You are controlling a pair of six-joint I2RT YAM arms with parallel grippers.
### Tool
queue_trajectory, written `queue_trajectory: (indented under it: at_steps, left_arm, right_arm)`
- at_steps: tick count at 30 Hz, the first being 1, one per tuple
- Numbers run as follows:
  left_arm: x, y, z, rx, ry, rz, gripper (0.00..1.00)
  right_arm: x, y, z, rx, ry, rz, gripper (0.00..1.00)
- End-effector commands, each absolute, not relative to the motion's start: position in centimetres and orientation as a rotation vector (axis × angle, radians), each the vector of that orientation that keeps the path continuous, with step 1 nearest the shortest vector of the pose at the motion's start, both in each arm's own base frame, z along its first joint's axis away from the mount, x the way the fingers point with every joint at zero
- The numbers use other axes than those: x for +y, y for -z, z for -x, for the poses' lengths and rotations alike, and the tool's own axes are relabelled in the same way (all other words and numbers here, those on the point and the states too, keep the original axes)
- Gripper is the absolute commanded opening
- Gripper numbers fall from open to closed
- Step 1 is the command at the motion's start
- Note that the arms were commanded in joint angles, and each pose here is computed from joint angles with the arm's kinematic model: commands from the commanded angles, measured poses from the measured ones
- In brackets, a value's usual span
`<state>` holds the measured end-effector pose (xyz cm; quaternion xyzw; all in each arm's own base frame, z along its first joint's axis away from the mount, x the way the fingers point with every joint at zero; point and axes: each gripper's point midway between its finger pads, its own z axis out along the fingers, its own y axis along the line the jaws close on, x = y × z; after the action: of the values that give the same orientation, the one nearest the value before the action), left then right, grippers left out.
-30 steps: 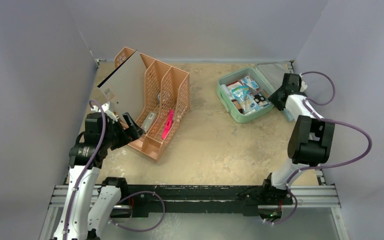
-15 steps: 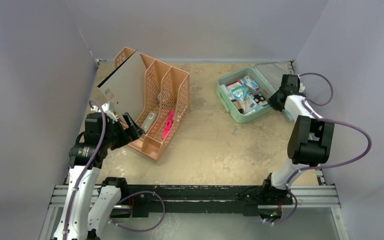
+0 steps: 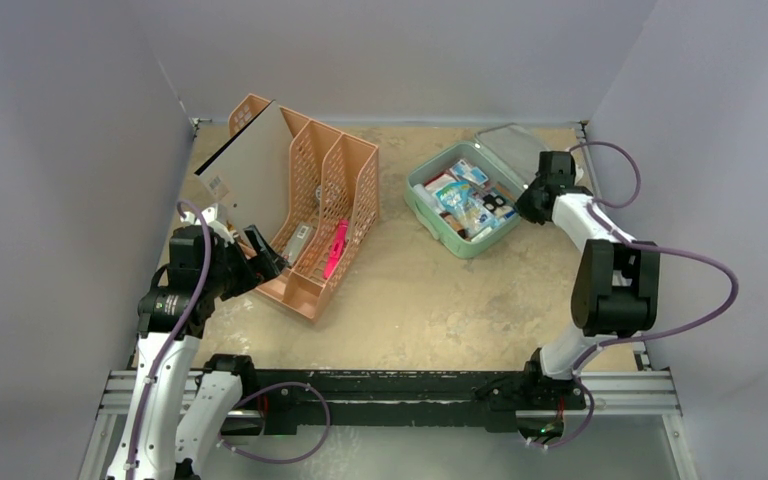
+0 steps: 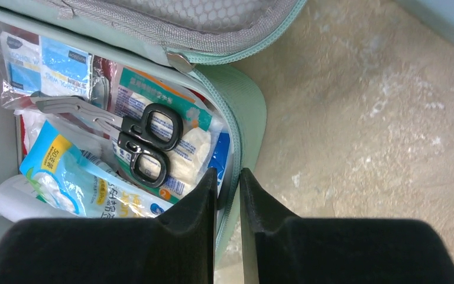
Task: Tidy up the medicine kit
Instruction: Close the medicine box at the center of the board.
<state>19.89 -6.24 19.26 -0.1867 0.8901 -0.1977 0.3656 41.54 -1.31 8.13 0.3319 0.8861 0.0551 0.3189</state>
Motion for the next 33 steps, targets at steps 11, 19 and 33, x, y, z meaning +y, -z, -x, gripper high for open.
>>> queue_trajectory:
  at_steps: [11,19,33]
  left_arm:
    - [-6.3,-19.7,-20.1,2.265,0.509,0.477,0.89]
    - [-6.5,-19.5,-20.2,2.277,0.522,0.468,0.89]
    - [-12.1,-20.9,-19.3,2.281,0.904,0.122,0.89]
  right_arm:
    - [0.0,-7.7,-35.2,2.46,-0.15,-0.753,0.07]
    - [0.9,-9.5,-33.9,2.45,-0.215,-0.687,0.21]
    - [-1.5,-14.6,-36.6,2.235,-0.305,-0.793,0.88]
